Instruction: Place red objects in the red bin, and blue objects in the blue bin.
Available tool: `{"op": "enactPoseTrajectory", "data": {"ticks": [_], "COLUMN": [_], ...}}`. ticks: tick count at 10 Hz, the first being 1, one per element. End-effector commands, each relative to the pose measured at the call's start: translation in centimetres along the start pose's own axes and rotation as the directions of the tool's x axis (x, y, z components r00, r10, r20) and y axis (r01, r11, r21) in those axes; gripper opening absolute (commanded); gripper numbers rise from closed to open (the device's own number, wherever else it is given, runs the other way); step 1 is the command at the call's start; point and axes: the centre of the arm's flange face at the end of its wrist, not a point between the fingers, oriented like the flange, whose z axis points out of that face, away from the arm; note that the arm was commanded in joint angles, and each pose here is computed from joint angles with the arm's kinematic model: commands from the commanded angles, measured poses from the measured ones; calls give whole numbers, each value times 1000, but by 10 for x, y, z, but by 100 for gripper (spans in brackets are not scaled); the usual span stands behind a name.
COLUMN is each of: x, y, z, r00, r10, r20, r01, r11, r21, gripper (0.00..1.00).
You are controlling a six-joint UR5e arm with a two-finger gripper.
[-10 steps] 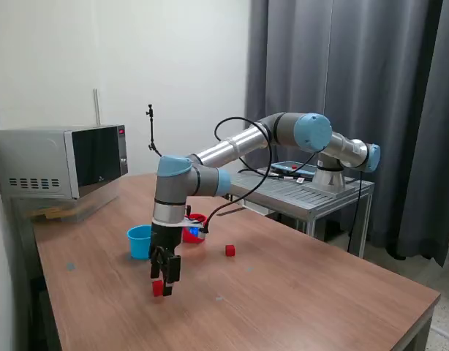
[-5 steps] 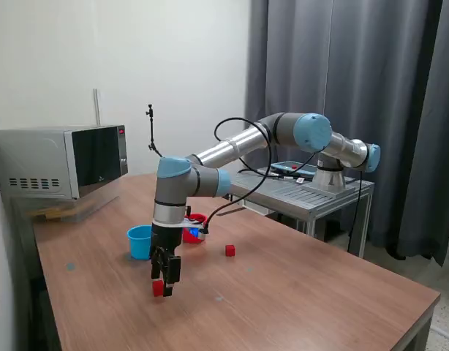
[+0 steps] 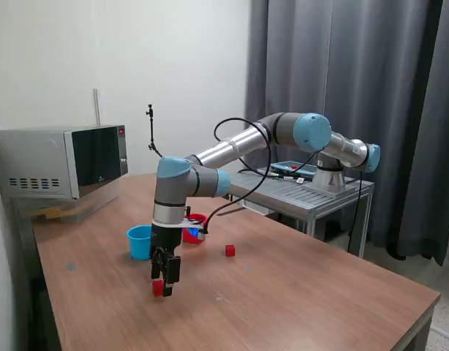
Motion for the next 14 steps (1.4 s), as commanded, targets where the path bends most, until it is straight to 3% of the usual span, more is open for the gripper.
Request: {"op": "enactPoseTrajectory", "data": {"ticks": [1, 2, 3, 10, 12, 14], "x": [0, 0, 0, 0, -2, 0], "y": [0, 0, 1, 3, 4, 9], "z": [0, 0, -1, -4, -8, -48], "r00": [1000, 1000, 1000, 1000, 999, 999], "r10": [0, 0, 0, -2, -3, -2], "r20": [0, 0, 0, 0, 34, 35], "r01": [0, 0, 0, 2, 4, 4], "r11": [1000, 1000, 1000, 1000, 1000, 999], "r21": [-1, -1, -2, -10, -19, -50], "gripper": [100, 100, 0, 0, 0, 0]}}
